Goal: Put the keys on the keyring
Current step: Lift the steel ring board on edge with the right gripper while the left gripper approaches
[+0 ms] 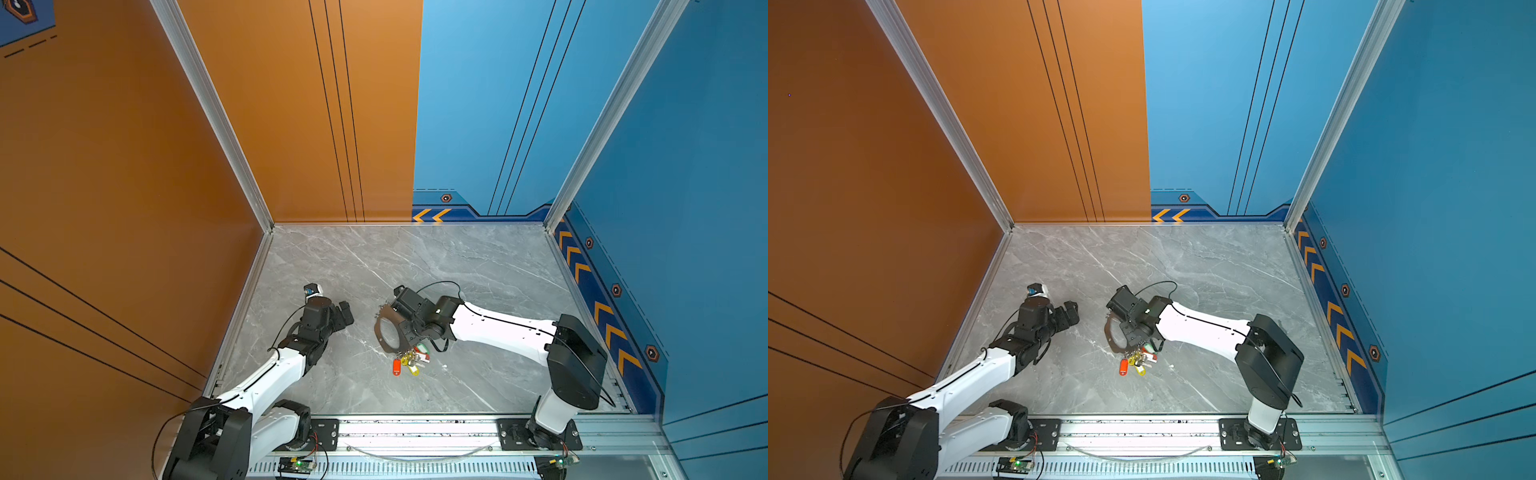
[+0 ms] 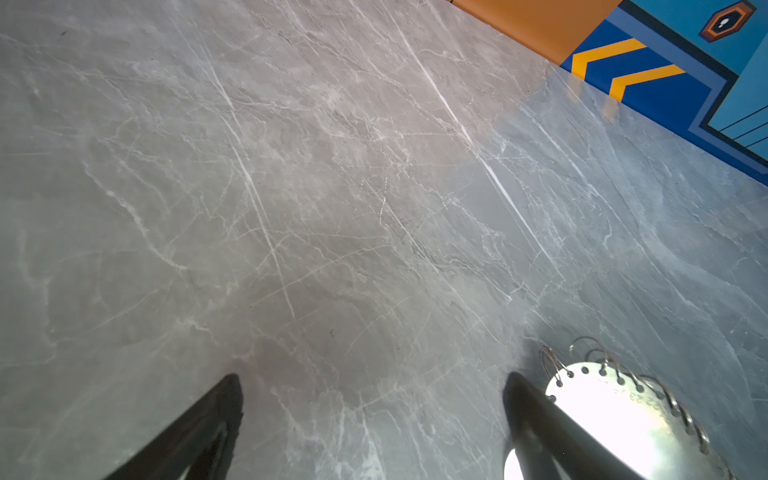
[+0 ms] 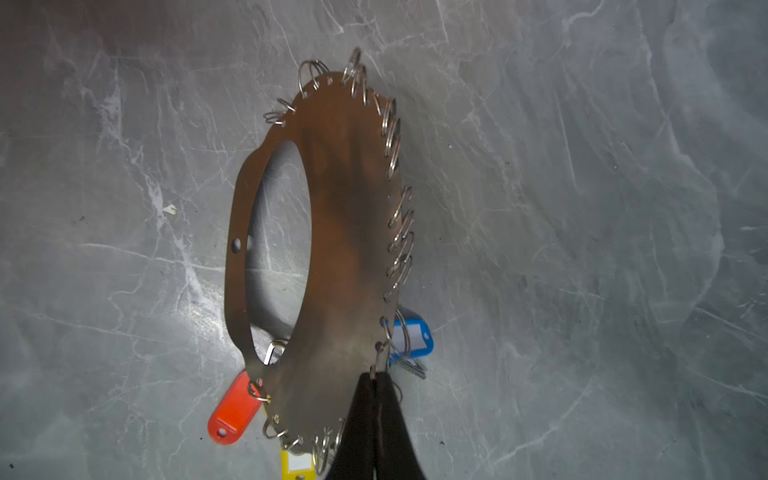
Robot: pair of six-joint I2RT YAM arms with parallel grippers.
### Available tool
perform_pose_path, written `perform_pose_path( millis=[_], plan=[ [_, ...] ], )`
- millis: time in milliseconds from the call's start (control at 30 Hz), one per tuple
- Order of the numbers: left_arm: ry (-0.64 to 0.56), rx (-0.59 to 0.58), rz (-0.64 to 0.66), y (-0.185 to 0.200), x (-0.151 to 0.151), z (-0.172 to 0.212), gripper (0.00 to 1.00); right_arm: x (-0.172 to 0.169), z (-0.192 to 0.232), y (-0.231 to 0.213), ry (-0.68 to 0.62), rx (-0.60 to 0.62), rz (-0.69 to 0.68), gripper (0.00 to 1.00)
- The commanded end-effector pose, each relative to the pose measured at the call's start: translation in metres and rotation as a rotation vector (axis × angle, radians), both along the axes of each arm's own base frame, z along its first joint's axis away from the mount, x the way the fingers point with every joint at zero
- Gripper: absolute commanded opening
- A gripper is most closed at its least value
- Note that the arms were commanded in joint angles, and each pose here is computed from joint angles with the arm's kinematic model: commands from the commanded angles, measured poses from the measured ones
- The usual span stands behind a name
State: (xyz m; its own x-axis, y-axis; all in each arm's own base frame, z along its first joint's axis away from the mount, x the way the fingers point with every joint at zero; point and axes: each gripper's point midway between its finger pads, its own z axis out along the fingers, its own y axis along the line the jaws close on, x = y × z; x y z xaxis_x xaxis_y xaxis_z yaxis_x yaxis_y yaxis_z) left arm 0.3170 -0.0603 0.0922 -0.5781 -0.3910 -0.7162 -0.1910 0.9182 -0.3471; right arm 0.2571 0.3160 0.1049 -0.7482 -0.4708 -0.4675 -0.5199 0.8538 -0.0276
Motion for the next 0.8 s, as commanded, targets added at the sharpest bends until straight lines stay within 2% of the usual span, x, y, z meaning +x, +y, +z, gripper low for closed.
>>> perform_pose_path(
  millis=[0,200,400,567,767],
  plan=[
    [-0.015,-0.025,-0.075,-0.015,0.007,0.009,0.98,0.001,0.017,0.002,-0.026,0.075,0.020,0.00],
    [-0.032,-0.040,-0.219,-0.049,0.009,0.015,0.98,0.001,0.038,0.007,-0.039,0.193,0.051,0.00],
    [-0.093,-0.068,-0.392,-0.088,0.003,0.030,0.98,0.000,0.061,0.008,-0.104,0.302,0.088,0.00],
    [-0.188,-0.121,-0.533,-0.116,-0.009,0.046,0.98,0.000,0.075,0.005,-0.137,0.402,0.100,0.00],
    [-0.304,-0.169,-0.641,-0.136,-0.024,0.062,1.00,0.000,0.084,0.000,-0.153,0.462,0.111,0.00]
  ],
)
